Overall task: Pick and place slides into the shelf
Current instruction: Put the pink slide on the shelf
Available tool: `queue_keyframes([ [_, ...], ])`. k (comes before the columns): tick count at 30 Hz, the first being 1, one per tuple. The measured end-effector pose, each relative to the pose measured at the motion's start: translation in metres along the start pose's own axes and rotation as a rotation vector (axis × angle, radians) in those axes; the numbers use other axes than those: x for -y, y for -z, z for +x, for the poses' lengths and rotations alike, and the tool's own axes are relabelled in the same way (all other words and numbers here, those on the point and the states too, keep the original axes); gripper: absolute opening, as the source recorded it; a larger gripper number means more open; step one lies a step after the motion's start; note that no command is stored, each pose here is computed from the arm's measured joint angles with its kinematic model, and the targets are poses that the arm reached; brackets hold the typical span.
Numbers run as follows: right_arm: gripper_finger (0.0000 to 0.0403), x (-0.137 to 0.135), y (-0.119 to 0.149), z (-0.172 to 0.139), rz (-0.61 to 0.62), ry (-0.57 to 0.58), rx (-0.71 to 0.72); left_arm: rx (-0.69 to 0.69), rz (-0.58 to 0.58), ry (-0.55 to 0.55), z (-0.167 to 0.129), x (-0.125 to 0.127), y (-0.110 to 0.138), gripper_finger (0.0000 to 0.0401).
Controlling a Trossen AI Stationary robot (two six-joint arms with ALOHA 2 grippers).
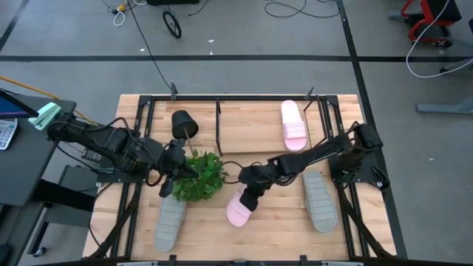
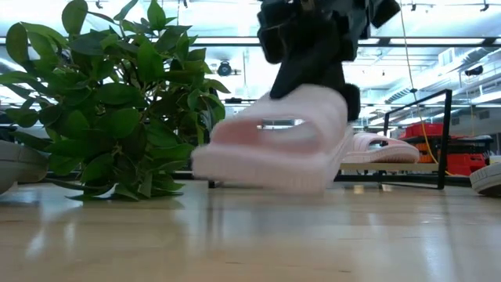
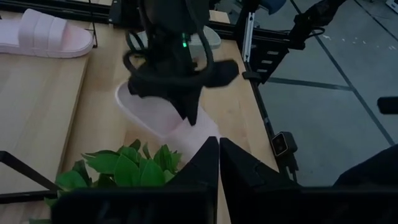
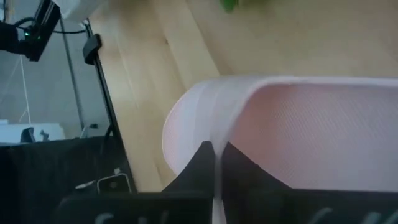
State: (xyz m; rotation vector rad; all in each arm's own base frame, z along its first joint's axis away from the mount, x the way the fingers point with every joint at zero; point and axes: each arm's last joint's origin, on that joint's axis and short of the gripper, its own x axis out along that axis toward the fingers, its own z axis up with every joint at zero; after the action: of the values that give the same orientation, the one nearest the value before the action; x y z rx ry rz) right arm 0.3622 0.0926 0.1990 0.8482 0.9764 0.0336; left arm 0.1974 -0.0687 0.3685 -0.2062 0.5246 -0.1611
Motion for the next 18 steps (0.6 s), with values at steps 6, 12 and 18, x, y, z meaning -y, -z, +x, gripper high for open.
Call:
queue_keyframes([
  [6,0.0009,-0.02,0.007,-0.038,-0.033,-0.053,0.005,-0.001,0.001,0.0,0.0,0.0,0.0,0.0011],
  [12,0.0009,-0.026,0.015,-0.072,-0.104,-0.055,-0.014,0.003,0.0,0.001,0.0,0.0,0.0,0.0022],
  [18,0.0009,-0.016,0.019,-0.095,-0.186,0.004,-0.08,0.052,0.028,0.016,0.0,0.002,-0.005,0.0022],
])
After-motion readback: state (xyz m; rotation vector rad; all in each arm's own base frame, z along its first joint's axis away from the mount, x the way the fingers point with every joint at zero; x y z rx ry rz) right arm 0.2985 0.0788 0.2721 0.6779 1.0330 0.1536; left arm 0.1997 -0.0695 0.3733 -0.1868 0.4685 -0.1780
